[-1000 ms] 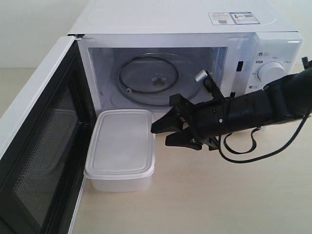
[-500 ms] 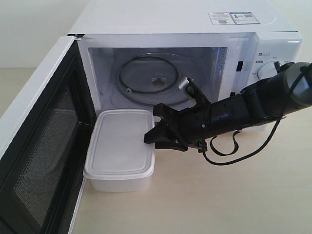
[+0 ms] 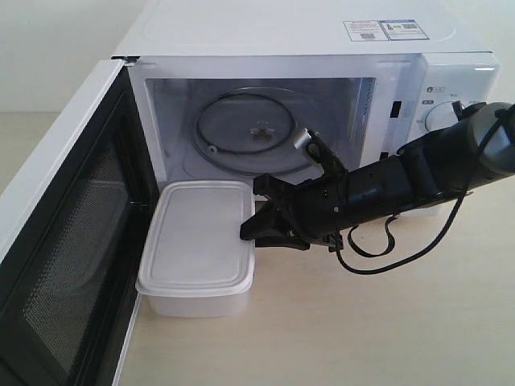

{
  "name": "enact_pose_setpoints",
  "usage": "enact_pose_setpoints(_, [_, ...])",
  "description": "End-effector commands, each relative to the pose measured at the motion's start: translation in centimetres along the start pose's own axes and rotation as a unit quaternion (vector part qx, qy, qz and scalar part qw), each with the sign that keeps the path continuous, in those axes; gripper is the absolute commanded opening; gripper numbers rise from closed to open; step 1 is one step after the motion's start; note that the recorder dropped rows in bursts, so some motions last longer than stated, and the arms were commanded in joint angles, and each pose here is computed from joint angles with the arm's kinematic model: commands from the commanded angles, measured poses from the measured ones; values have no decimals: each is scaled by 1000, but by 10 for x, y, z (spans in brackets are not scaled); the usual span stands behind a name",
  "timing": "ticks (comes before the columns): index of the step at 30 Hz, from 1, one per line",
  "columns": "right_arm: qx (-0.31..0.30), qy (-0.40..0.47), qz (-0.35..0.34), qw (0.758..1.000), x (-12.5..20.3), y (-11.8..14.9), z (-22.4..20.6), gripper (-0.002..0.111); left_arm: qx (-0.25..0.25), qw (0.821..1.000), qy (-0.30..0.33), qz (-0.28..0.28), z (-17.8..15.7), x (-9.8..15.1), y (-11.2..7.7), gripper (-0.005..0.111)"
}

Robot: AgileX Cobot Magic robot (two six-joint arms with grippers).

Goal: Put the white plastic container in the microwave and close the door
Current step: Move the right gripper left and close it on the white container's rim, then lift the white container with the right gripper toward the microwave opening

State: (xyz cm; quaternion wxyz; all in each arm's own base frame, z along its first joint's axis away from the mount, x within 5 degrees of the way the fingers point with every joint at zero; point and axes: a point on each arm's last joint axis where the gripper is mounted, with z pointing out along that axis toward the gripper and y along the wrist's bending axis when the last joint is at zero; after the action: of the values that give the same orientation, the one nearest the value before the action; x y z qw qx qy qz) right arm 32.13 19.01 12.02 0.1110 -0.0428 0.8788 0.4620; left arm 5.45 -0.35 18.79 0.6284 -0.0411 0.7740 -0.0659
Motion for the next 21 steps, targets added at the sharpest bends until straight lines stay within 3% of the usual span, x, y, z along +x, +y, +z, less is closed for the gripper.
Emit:
enact_pose_setpoints(1, [3, 1, -18, 1000, 0, 0, 1, 13, 1, 1000, 0, -3, 0, 1, 0, 4])
enact_pose_setpoints(3, [2, 1, -18, 1000, 0, 0, 1, 0, 1, 1000, 0, -3, 0, 1, 0, 4])
enact_pose_setpoints(12, [-1, 13, 8, 1000, 2, 5, -3, 0, 1, 1000, 0, -3, 0, 1, 0, 4])
enact_pose_setpoints(21, [20, -24, 1, 1000, 19, 25, -36, 0, 1, 1000, 0, -3, 0, 1, 0, 4])
